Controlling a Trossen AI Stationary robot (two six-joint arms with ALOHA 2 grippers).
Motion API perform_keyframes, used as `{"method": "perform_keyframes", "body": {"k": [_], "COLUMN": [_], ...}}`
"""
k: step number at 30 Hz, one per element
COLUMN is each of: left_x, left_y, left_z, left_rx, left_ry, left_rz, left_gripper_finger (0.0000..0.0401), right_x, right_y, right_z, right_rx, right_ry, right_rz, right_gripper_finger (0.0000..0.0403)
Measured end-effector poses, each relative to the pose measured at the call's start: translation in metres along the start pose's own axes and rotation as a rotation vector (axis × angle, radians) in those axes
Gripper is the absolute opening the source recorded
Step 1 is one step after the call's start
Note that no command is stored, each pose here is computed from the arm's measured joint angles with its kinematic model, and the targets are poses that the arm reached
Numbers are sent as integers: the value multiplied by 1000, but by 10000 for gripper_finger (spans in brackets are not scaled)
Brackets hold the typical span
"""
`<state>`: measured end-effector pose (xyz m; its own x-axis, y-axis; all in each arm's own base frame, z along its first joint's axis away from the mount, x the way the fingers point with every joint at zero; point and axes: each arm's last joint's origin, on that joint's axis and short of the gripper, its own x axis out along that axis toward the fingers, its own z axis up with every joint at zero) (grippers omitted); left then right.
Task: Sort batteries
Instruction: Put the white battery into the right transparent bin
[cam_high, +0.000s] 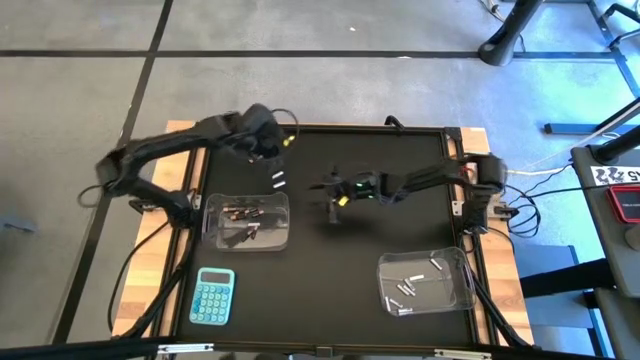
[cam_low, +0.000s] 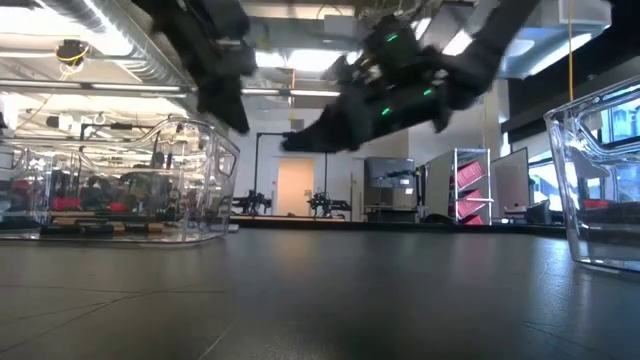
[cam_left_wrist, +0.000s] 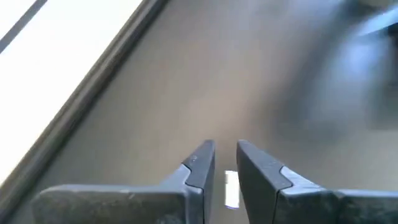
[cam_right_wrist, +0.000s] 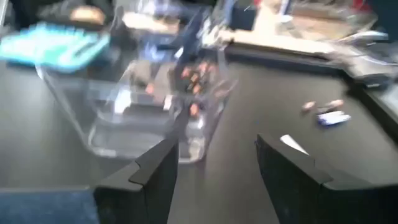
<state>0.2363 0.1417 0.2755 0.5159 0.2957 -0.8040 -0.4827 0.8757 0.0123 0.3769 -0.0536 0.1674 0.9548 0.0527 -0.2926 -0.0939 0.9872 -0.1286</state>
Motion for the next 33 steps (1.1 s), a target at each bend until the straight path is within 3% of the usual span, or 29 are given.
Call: {"method": "perform_keyframes", "body": {"k": [4,8,11,14,19,23,28,33], "left_x": [-35,-58,-69,-75,-77,-74,-68,-62], "left_y": [-28,-48,-55,-57,-58,-58,-58,-61], "left_z": [-17,-36,-48,-58,-65,-68,-72,-78], "left_rx": [-2,-14,-29,-42,-54,-51,-65,-81], "left_ry": [-114,-221,-269,-291,-306,-294,-283,-266], "left_rz": [-36,-40,-45,-41,-35,-22,-18,-27], "left_gripper_finger": [47,39,38,40,37,36,40,34], "right_x": [38,68,83,93,104,106,105,99], "right_y": [-21,-48,-62,-67,-60,-57,-56,-58], "right_z": [-10,-20,-29,-36,-61,-66,-70,-58], "right_rx": [-60,-51,-24,-14,-27,-16,28,68], "right_ry": [82,151,160,145,190,231,288,332], "right_rz": [38,44,110,210,259,244,225,145], "right_gripper_finger": [216,216,216,216,203,152,29,22]}}
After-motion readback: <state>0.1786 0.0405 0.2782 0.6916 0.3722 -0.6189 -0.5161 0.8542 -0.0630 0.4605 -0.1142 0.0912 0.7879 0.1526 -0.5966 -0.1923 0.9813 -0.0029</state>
